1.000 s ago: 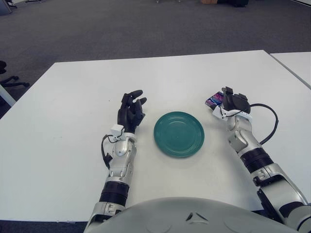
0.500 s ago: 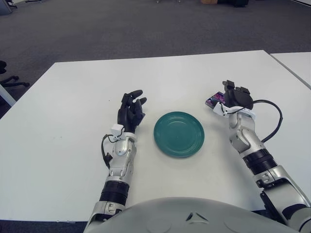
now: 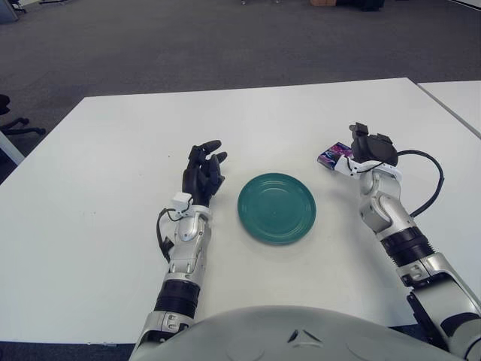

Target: Put the gum into the plate.

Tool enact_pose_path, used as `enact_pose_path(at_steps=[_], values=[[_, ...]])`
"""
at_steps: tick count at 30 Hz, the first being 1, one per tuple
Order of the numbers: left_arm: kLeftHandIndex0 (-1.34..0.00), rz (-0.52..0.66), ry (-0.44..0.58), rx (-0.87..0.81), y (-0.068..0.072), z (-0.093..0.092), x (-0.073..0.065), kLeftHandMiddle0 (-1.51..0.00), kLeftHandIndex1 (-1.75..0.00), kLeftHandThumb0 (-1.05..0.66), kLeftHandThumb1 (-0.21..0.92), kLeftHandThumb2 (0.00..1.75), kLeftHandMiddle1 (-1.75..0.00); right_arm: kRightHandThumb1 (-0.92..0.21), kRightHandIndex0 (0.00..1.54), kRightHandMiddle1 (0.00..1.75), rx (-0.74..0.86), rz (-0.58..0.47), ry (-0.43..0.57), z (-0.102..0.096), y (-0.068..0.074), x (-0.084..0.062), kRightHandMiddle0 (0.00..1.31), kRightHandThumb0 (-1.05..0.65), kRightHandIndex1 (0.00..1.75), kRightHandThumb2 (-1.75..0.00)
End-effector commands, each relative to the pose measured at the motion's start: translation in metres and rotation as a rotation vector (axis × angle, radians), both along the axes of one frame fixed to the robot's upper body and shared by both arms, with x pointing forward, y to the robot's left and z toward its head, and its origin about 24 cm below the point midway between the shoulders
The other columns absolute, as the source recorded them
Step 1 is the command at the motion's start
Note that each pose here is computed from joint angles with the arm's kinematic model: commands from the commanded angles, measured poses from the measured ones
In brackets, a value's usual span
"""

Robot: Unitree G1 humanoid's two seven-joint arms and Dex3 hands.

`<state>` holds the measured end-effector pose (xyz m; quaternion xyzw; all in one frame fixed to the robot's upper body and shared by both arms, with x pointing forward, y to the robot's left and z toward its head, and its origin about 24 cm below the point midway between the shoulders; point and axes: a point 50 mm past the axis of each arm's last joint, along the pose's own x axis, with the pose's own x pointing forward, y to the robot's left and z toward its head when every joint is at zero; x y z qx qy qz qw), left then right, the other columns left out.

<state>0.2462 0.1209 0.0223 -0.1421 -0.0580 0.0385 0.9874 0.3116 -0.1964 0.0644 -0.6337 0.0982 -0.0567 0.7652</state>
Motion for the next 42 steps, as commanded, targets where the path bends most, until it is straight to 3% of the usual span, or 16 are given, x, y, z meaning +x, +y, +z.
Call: enact_pose_path(at_steps=[1, 7, 14, 23, 30, 36, 42], values=[[-0.29, -0.004, -0.030, -0.049, -0.010, 0.008, 0.004, -0.37, -1.19, -0.75, 0.92, 0.70, -0.90, -0.92, 0.19, 0.56, 0.007, -0.006, -0.002, 0.004, 0.000, 0.006, 0.00, -0.90, 0.48, -0.39], [-0.29, -0.005, -0.032, -0.044, -0.011, 0.008, 0.003, -0.37, -1.19, -0.75, 0.92, 0.70, -0.90, -0.92, 0.08, 0.51, 0.025, -0.019, 0.020, 0.001, 0.001, 0.009, 0.00, -0.90, 0.68, -0.39], [-0.29, -0.002, -0.029, -0.044, -0.009, 0.007, 0.001, -0.36, -1.18, -0.76, 0.92, 0.70, -0.89, -0.92, 0.01, 0.48, 0.059, -0.064, 0.083, -0.011, 0.004, 0.021, 0.00, -0.90, 0.73, -0.40], [-0.29, 0.004, -0.037, -0.042, -0.009, 0.009, 0.000, -0.37, -1.17, -0.75, 0.92, 0.70, -0.89, -0.92, 0.00, 0.38, 0.054, -0.081, 0.114, -0.016, 0.007, 0.029, 0.00, -0.91, 0.61, -0.46], [-0.29, 0.001, -0.029, -0.043, -0.009, 0.008, -0.001, -0.37, -1.17, -0.75, 0.92, 0.70, -0.89, -0.92, 0.02, 0.42, 0.031, -0.071, 0.129, -0.018, 0.010, 0.032, 0.00, -0.91, 0.61, -0.47], [-0.29, 0.001, -0.031, -0.046, -0.010, 0.009, -0.002, -0.37, -1.17, -0.74, 0.92, 0.70, -0.88, -0.92, 0.01, 0.43, -0.013, -0.021, 0.136, -0.020, 0.010, 0.034, 0.00, -0.91, 0.63, -0.43], [-0.29, 0.012, -0.035, -0.041, -0.011, 0.010, -0.003, -0.37, -1.17, -0.75, 0.92, 0.71, -0.88, -0.92, 0.03, 0.41, -0.093, 0.081, 0.151, -0.011, 0.000, 0.031, 0.00, -0.89, 0.59, -0.37]])
